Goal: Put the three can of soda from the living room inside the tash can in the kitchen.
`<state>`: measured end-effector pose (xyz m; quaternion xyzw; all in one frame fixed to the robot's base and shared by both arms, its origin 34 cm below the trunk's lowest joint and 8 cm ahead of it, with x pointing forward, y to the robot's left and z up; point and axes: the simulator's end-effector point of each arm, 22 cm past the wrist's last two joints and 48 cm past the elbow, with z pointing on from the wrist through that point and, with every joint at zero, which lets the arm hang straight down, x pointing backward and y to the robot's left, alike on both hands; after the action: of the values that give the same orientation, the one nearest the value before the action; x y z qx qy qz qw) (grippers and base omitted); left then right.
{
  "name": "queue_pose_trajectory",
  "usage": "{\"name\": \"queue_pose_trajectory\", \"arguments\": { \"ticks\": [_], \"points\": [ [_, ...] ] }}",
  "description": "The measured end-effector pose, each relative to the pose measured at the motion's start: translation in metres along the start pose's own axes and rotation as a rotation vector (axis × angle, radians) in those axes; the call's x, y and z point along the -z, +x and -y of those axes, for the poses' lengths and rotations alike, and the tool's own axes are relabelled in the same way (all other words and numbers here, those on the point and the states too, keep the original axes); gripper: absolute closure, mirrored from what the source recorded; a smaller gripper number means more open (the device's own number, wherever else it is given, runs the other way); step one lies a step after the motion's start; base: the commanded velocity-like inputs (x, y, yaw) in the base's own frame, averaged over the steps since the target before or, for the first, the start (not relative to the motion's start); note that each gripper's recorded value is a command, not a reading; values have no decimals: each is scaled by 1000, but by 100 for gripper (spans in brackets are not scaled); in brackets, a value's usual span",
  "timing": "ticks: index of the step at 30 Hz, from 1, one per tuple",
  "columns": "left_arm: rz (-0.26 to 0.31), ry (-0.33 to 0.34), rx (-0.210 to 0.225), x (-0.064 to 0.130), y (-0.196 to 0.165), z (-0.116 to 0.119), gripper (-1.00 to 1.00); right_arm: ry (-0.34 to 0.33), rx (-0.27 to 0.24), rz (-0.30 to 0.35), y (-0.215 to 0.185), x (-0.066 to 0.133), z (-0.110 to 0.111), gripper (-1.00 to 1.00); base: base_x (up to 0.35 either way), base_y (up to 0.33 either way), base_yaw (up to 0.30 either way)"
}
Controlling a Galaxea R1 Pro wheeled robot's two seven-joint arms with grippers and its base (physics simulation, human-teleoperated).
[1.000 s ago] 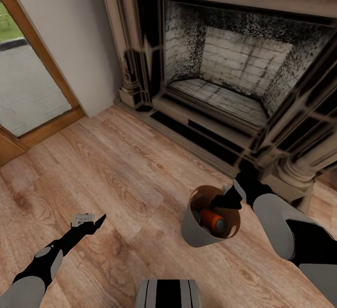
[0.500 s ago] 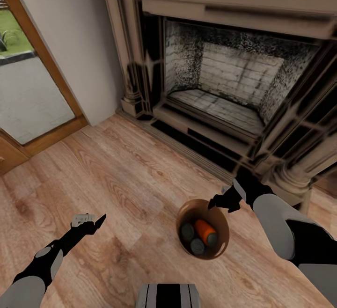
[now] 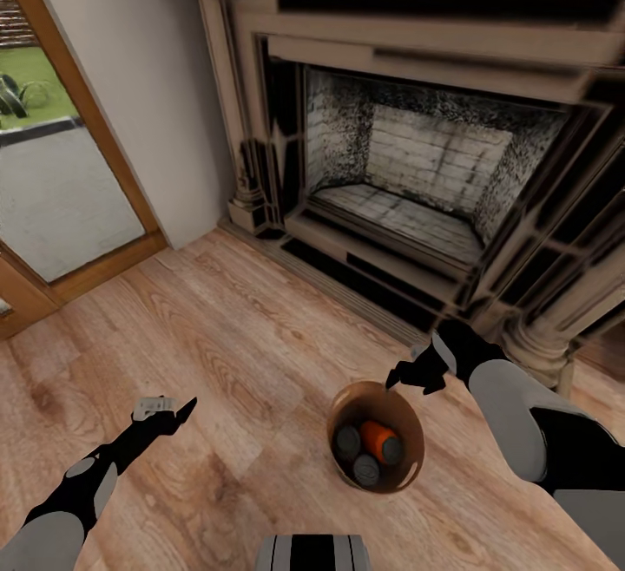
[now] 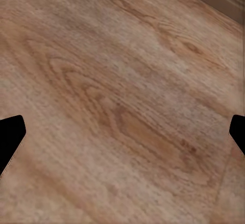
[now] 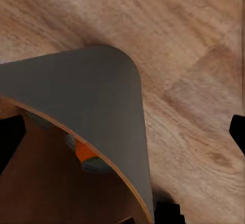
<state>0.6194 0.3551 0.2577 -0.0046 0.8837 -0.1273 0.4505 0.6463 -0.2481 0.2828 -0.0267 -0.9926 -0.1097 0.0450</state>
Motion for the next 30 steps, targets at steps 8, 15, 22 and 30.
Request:
{"name": "queue_pose_trajectory", "arguments": {
  "ticks": [8, 15, 22, 30],
  "points": [
    [31, 4, -6, 4, -19, 3, -100, 20, 12, 29, -4, 19, -1, -100, 0, 0, 0],
    [30, -11, -9, 9, -33, 4, -100, 23, 15, 37, -9, 36, -4, -100, 0, 0, 0],
    [14, -12, -26, 12, -44, 10, -100, 23, 22, 50, -16, 54, -11, -100, 0, 0, 0],
    [10, -11, -28, 18, -60, 14, -100, 24, 24, 51, -19, 72, -16, -100, 0, 0, 0]
  ]
}}
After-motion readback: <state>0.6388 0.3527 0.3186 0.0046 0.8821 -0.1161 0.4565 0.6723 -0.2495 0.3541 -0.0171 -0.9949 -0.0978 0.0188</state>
